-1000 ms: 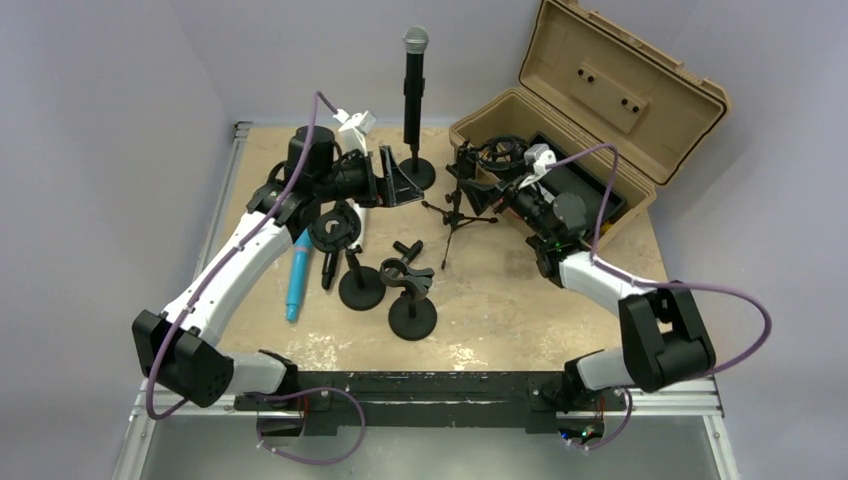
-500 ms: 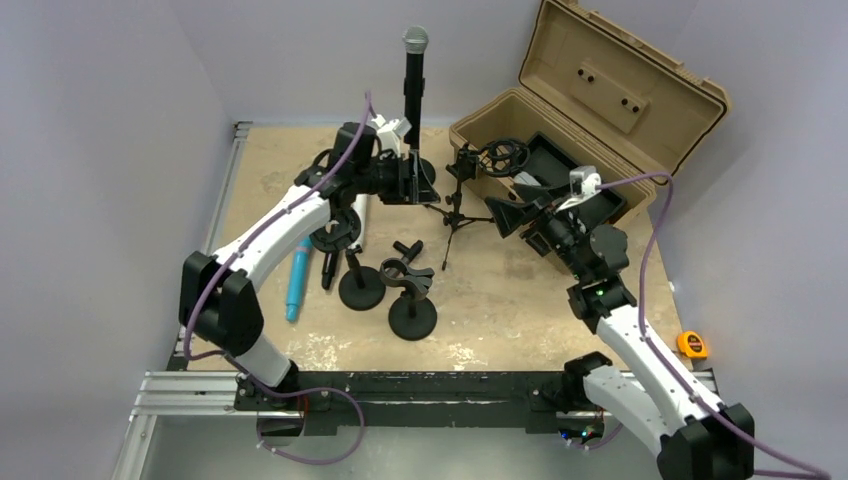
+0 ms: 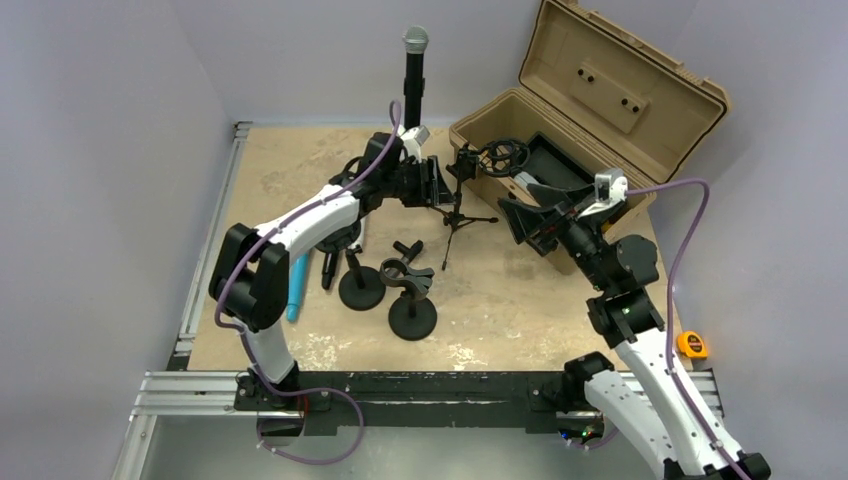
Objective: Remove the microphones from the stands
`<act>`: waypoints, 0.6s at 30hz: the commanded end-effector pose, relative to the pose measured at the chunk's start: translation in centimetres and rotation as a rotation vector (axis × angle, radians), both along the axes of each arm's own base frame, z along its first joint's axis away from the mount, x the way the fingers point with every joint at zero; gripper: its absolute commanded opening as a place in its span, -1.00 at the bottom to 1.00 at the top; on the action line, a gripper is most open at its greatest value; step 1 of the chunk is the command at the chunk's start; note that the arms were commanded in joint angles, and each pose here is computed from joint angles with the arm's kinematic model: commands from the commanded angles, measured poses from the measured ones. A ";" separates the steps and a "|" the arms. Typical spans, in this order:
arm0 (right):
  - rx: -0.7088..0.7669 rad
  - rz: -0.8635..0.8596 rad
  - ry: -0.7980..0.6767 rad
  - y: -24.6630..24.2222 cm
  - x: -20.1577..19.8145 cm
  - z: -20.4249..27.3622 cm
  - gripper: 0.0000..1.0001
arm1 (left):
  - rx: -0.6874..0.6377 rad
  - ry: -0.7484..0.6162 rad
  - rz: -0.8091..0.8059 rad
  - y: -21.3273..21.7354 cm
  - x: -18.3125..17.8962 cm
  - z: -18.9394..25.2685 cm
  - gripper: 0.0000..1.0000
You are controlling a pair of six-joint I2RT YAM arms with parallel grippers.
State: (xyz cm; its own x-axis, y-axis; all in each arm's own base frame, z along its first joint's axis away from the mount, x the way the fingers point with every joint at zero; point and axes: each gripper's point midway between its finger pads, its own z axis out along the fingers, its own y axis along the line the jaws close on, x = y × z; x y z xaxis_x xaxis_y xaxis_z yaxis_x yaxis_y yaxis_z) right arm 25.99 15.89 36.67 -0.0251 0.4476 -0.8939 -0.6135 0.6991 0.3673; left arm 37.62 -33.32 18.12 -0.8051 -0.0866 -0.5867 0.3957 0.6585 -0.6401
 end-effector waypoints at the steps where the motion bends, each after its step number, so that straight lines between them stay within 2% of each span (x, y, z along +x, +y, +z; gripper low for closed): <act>1: 0.010 -0.032 -0.025 -0.8 -0.9 2.1 0.60 | -0.079 -0.099 0.059 -0.9 2.7 2.4 0.12; 4: 0.001 -0.044 -0.027 -1.2 -1.2 2.2 0.61 | -0.079 -0.086 0.073 -1.0 3.0 1.5 0.09; 10: 0.009 -0.060 -0.046 -1.7 -1.9 2.9 0.60 | -0.118 -0.171 0.085 -1.1 3.2 1.4 -0.01; 15: 0.000 -0.064 -0.053 -1.8 -2.0 3.3 0.60 | -0.047 -0.375 0.020 -1.0 2.3 0.8 -0.02; 18: -0.003 -0.071 -0.056 -1.9 -2.0 3.5 0.61 | -0.001 -0.447 -0.019 -0.8 2.1 0.1 -0.02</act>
State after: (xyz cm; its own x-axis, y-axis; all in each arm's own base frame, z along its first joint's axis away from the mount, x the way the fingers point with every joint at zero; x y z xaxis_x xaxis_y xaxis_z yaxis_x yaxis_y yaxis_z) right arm 24.58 14.52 37.75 -0.0014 0.4425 -0.8968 -0.5787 0.7310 0.3616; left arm 38.98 -33.81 14.30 -0.6867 -0.1128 -0.7181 0.4814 0.6697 -0.5655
